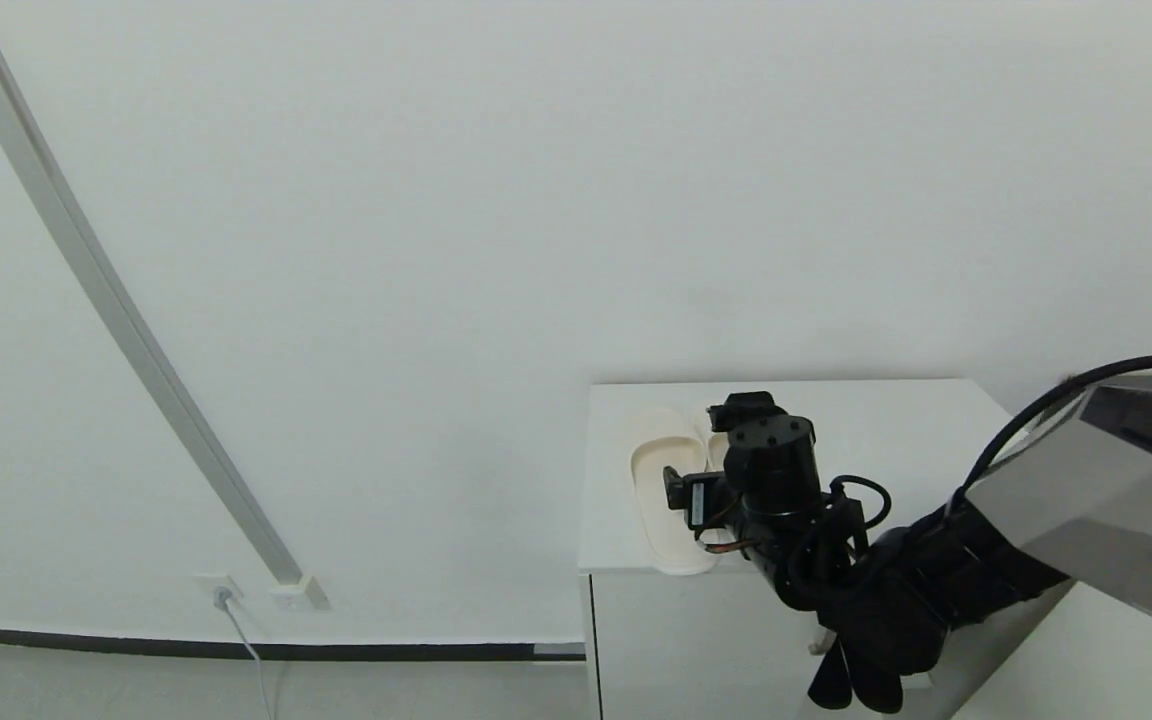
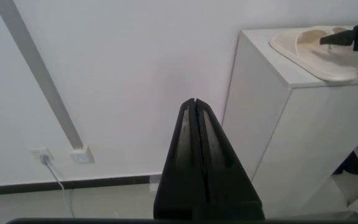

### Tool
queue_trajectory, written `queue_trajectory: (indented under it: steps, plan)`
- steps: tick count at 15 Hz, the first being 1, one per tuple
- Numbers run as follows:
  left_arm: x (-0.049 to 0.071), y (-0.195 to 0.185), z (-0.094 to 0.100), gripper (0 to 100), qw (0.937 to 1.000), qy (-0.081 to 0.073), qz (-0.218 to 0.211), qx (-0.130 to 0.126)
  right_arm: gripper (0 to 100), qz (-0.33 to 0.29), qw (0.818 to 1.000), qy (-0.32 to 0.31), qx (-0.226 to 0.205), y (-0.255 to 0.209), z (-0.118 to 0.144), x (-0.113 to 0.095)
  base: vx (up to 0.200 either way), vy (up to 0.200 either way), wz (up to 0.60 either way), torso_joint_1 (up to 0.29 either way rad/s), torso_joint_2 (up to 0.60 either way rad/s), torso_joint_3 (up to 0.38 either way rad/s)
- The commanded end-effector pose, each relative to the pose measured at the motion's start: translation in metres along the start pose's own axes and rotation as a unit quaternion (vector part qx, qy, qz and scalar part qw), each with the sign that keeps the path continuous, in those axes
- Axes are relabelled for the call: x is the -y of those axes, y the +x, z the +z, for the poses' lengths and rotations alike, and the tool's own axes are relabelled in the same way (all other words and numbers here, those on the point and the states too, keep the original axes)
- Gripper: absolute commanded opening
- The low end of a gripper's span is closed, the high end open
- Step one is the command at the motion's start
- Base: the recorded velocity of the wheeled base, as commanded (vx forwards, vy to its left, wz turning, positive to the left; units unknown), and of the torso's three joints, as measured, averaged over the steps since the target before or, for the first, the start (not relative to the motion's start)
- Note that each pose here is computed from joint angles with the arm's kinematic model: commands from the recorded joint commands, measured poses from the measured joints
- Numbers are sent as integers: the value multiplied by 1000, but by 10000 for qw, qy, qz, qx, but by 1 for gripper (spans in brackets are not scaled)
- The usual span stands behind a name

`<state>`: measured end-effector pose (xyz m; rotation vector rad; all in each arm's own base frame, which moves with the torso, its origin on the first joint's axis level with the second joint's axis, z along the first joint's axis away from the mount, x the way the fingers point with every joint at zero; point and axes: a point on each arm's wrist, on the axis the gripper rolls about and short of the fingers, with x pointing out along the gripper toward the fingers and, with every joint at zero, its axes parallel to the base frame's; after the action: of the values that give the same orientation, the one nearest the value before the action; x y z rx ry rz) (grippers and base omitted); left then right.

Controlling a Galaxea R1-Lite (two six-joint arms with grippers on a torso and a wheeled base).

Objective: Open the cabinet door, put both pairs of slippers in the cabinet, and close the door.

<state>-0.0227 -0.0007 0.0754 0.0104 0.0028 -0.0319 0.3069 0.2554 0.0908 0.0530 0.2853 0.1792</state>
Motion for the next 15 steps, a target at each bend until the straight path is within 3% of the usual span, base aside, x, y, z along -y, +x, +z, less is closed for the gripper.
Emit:
queue_trajectory:
  steps: [1,15]
  plan:
    - [0,0,0,0,10000,2,6,-1,100,-65,9999,-53,-148,24,-22,5,0,0,0,0,0,0]
    - [0,0,0,0,10000,2,6,7,100,-33,9991,-246,341,81,-15,6,0,0,0,0,0,0]
